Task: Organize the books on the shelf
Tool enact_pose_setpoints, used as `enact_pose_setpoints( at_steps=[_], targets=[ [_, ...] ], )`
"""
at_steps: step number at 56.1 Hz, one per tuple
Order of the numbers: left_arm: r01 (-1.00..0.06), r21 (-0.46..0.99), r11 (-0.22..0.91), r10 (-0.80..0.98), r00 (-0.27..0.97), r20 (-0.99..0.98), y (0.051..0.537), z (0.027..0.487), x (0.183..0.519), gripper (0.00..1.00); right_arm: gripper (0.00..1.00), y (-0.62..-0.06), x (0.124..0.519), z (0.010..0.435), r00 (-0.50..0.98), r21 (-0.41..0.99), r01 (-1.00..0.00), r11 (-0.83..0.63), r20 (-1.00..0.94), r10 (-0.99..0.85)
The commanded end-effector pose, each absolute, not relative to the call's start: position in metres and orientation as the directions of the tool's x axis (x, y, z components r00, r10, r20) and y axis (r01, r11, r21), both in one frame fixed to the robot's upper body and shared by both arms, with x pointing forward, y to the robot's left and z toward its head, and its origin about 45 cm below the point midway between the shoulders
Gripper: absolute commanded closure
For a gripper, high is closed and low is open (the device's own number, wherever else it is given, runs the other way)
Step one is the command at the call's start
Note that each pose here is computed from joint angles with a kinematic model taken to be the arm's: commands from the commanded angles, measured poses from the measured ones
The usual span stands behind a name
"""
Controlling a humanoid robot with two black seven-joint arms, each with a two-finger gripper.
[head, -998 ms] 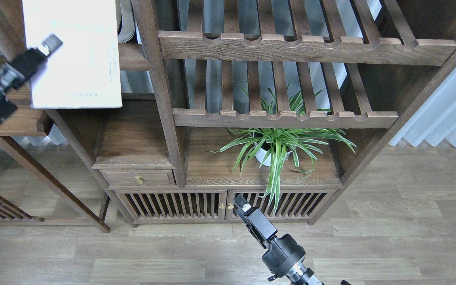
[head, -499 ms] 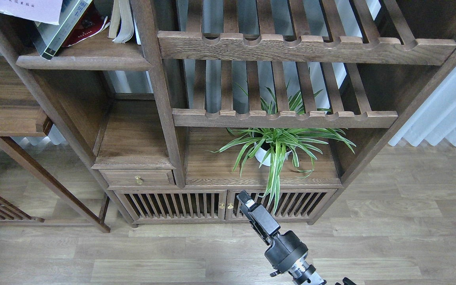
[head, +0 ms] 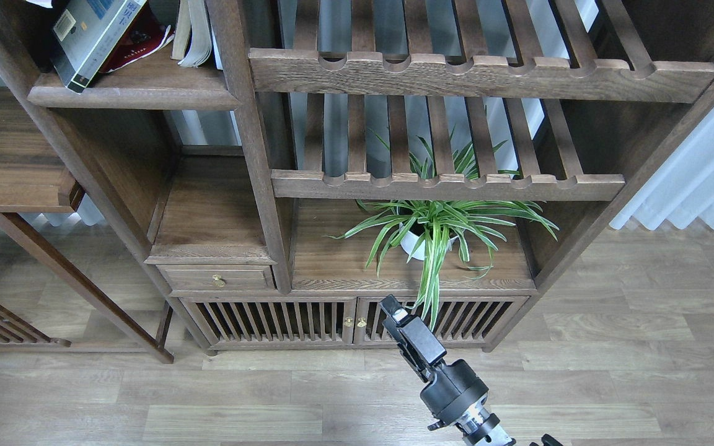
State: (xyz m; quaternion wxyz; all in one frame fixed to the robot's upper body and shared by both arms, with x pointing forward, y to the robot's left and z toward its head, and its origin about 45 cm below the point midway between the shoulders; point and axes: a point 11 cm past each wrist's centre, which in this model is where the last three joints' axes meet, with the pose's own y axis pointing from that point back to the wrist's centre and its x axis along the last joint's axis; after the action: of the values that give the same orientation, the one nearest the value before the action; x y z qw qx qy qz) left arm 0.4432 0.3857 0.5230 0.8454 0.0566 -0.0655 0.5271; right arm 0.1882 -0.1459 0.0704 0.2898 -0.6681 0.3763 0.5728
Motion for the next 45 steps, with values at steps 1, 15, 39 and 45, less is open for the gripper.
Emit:
enact_pose_setpoints(
  at_steps=[1, 15, 39, 45],
  targets=[
    [-0.898, 0.051, 0.436, 0.885, 0.439, 0.154, 0.374, 0.510, 0.460, 1.00, 0.01, -0.145, 0.189, 0.071, 0.058, 0.041, -0.837, -0.545, -0.985, -0.165],
    [-0.908, 0.108, 0.406, 0.905, 0.415, 0.087, 0.366, 0.498, 0.488, 0.99, 0.01, -0.147, 0.187, 0.069, 0.046, 0.048, -0.841, -0.538, -0.986, -0.160],
    [-0.901, 0.136, 0.413, 0.906, 0.421, 0.041, 0.345, 0.481, 0.508, 0.55, 0.01, -0.144, 0.189, 0.071, 0.051, 0.040, -0.843, -0.537, -0.987, -0.153],
    [-0.897, 0.124, 0.424, 0.902, 0.431, 0.032, 0.342, 0.483, 0.507, 0.52, 0.01, -0.144, 0.189, 0.071, 0.051, 0.040, -0.843, -0.537, -0.987, -0.153]
  ],
)
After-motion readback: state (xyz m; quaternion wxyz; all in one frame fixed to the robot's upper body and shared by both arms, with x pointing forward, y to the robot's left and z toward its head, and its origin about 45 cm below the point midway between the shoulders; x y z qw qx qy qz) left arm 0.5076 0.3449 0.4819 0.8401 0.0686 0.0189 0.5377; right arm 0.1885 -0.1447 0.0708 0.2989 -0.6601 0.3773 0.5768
